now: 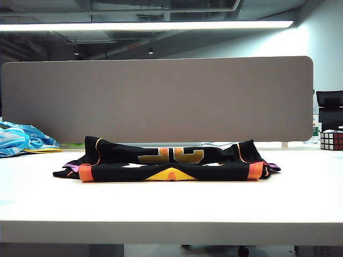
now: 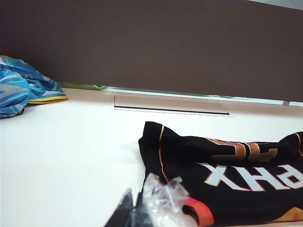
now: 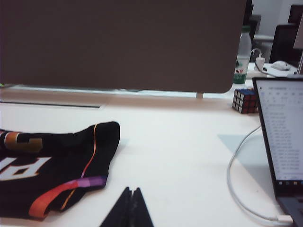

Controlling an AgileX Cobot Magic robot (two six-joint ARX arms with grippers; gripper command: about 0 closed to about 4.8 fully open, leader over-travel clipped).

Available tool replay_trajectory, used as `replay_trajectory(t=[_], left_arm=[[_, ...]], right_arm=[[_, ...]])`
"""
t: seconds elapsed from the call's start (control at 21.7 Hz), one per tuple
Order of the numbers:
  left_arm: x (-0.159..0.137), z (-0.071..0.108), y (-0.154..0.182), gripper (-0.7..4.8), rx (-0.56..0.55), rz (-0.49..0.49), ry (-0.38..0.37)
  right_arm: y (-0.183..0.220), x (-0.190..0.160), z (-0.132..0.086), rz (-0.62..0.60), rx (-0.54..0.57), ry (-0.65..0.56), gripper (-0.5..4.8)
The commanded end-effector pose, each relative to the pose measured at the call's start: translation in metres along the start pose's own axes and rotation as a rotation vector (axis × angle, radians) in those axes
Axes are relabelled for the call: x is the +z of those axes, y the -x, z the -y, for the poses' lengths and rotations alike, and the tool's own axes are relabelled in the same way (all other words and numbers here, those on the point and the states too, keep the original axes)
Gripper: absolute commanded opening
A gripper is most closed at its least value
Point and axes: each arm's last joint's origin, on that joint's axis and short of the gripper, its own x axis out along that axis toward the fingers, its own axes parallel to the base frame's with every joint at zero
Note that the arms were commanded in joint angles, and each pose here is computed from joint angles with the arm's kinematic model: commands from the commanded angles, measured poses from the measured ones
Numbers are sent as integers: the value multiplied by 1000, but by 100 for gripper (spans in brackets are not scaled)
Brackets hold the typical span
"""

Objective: Fold the bottom side of the basketball jersey horizontally towards the center, about one-third of the way, and then fold the bottom of the basketball jersey up towards the top, creating a neat rectangle.

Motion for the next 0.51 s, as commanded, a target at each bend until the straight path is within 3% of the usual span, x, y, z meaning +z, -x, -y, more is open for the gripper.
replay_trajectory(t=[0.05,0.51], left_arm=[[3,0,0,-6,-6,17,-7],[3,0,0,-6,-5,11,-6]], right_arm=[[0,-1,0,3,0,3,-1],[0,-2,0,-12,0,2,-1]])
